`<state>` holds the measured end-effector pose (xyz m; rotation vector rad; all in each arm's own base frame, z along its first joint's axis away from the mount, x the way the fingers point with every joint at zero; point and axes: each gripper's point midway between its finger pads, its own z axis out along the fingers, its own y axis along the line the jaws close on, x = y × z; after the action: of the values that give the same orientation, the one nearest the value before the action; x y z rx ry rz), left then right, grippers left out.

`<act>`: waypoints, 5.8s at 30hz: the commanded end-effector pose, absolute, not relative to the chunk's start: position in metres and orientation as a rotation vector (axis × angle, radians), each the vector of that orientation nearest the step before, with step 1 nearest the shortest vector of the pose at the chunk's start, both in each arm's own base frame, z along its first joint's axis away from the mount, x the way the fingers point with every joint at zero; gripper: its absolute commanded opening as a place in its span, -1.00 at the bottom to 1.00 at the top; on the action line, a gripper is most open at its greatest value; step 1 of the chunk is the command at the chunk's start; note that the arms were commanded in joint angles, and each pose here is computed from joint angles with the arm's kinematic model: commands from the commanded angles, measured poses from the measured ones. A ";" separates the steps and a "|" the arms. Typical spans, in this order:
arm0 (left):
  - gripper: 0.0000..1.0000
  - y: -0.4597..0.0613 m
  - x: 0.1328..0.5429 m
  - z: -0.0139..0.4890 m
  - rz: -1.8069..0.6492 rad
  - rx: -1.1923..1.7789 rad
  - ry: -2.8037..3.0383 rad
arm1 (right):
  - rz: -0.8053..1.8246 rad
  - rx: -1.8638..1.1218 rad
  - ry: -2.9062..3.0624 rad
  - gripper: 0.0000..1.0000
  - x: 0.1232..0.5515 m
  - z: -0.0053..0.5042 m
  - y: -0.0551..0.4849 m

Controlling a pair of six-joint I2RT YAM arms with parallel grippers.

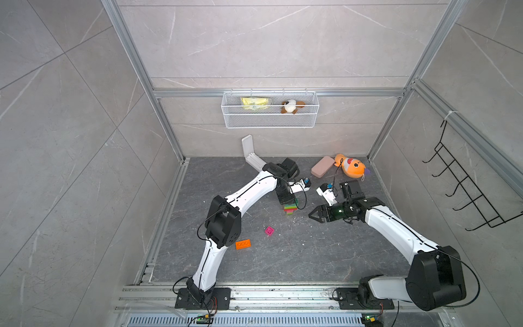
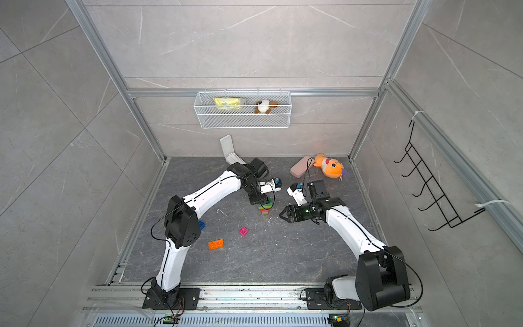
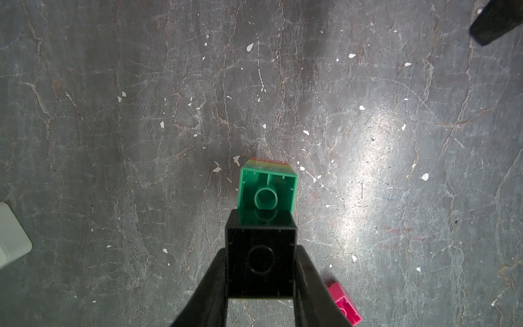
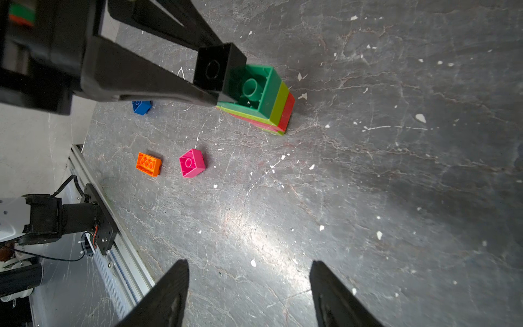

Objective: Assemble a carrot with lego
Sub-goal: Assemble the lego brick with the lego brick, then pick up the lego brick from the center of the board.

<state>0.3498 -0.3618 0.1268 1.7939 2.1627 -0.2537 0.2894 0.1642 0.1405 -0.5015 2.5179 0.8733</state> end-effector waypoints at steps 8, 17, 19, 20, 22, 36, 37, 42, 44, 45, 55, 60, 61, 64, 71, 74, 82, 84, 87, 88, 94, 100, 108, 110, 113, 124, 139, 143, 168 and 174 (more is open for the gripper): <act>-0.79 -0.335 0.324 0.086 -0.190 1.881 2.377 | 0.865 -0.476 2.546 0.41 0.290 0.136 0.162; -0.81 -0.334 0.323 0.080 -0.169 1.923 2.413 | 0.871 -0.474 2.548 0.41 0.291 0.135 0.162; -0.82 -0.333 0.323 0.077 -0.160 1.934 2.414 | 0.869 -0.475 2.547 0.41 0.291 0.135 0.162; -0.82 -0.333 0.324 0.077 -0.148 1.943 2.408 | 0.870 -0.475 2.549 0.41 0.291 0.134 0.162; -0.82 -0.334 0.322 0.077 -0.130 1.976 2.385 | 0.872 -0.475 2.548 0.41 0.291 0.134 0.162; -0.81 -0.334 0.324 0.066 -0.042 2.117 2.347 | 0.873 -0.473 2.557 0.41 0.291 0.131 0.162; -0.80 -0.334 0.324 0.066 -0.041 2.109 2.355 | 0.873 -0.473 2.558 0.41 0.291 0.130 0.162; -0.79 -0.337 0.324 0.066 -0.079 2.068 2.378 | 0.876 -0.472 2.562 0.41 0.290 0.129 0.162; -0.79 -0.334 0.324 0.061 -0.072 2.074 2.396 | 0.876 -0.473 2.560 0.41 0.290 0.130 0.163; -0.79 -0.332 0.324 0.058 -0.071 2.073 2.409 | 0.874 -0.473 2.559 0.41 0.290 0.130 0.162; -0.63 -0.333 0.332 0.064 -0.096 2.053 2.392 | 0.851 -0.468 2.555 0.42 0.288 0.133 0.159; -0.45 -0.350 0.339 0.094 -0.169 1.977 2.298 | 0.855 -0.467 2.561 0.41 0.289 0.132 0.159; -0.40 -0.354 0.340 0.101 -0.183 1.962 2.275 | 0.853 -0.466 2.562 0.41 0.289 0.132 0.159; -0.29 -0.361 0.343 0.116 -0.211 1.938 2.221 | 0.854 -0.468 2.562 0.41 0.290 0.131 0.160; -0.02 -0.362 0.347 0.136 -0.197 1.893 2.184 | 0.853 -0.471 2.560 0.41 0.290 0.132 0.160; 0.02 -0.362 0.350 0.138 -0.185 1.872 2.187 | 0.856 -0.472 2.559 0.41 0.290 0.133 0.160; 0.17 -0.368 0.344 0.183 -0.369 1.742 2.109 | 0.833 -0.472 2.522 0.41 0.288 0.143 0.157; 0.24 -0.364 0.345 0.200 -0.444 1.647 2.079 | 0.820 -0.480 2.476 0.42 0.286 0.153 0.157; 0.26 -0.354 0.349 0.224 -0.521 1.432 2.028 | 0.817 -0.513 2.399 0.44 0.279 0.167 0.161; 0.26 -0.349 0.351 0.230 -0.543 1.352 2.020 | 0.813 -0.529 2.379 0.44 0.277 0.171 0.163; 0.26 -0.290 0.362 0.271 -0.641 0.838 1.929 | 0.742 -0.687 2.340 0.44 0.259 0.171 0.192; 0.25 -0.218 0.375 0.266 -0.533 0.413 2.010 | 0.790 -0.863 2.304 0.45 0.244 0.161 0.235; 0.29 -0.163 0.366 0.224 -0.502 0.095 2.113 | 0.647 -1.170 2.324 0.46 0.217 0.125 0.308; 0.34 -0.153 0.360 0.208 -0.467 0.072 2.171 | 0.653 -1.215 2.308 0.47 0.213 0.122 0.322; 0.36 -0.126 0.348 0.172 -0.329 -0.003 2.312 | 0.638 -1.204 2.291 0.48 0.218 0.123 0.325; 0.33 -0.168 0.278 0.146 -0.300 0.689 2.328 | 0.786 -0.988 2.296 0.49 0.241 0.143 0.269; 0.49 -0.147 0.202 0.053 -0.222 1.443 2.367 | 0.883 -0.872 2.390 0.46 0.256 0.125 0.249; 0.50 -0.143 0.200 0.041 -0.191 1.495 2.402 | 0.872 -0.864 2.395 0.46 0.256 0.124 0.246; 0.07 -0.149 0.209 0.028 -0.174 1.513 2.429 | 0.859 -0.840 2.434 0.45 0.258 0.117 0.242; -0.19 -0.150 0.210 0.026 -0.185 1.518 2.449 | 0.856 -0.837 2.443 0.45 0.257 0.114 0.242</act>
<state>0.2017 -0.1411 0.0181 1.5281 2.4722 -0.1611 0.2595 0.2432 0.1199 -0.8487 2.4138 0.8458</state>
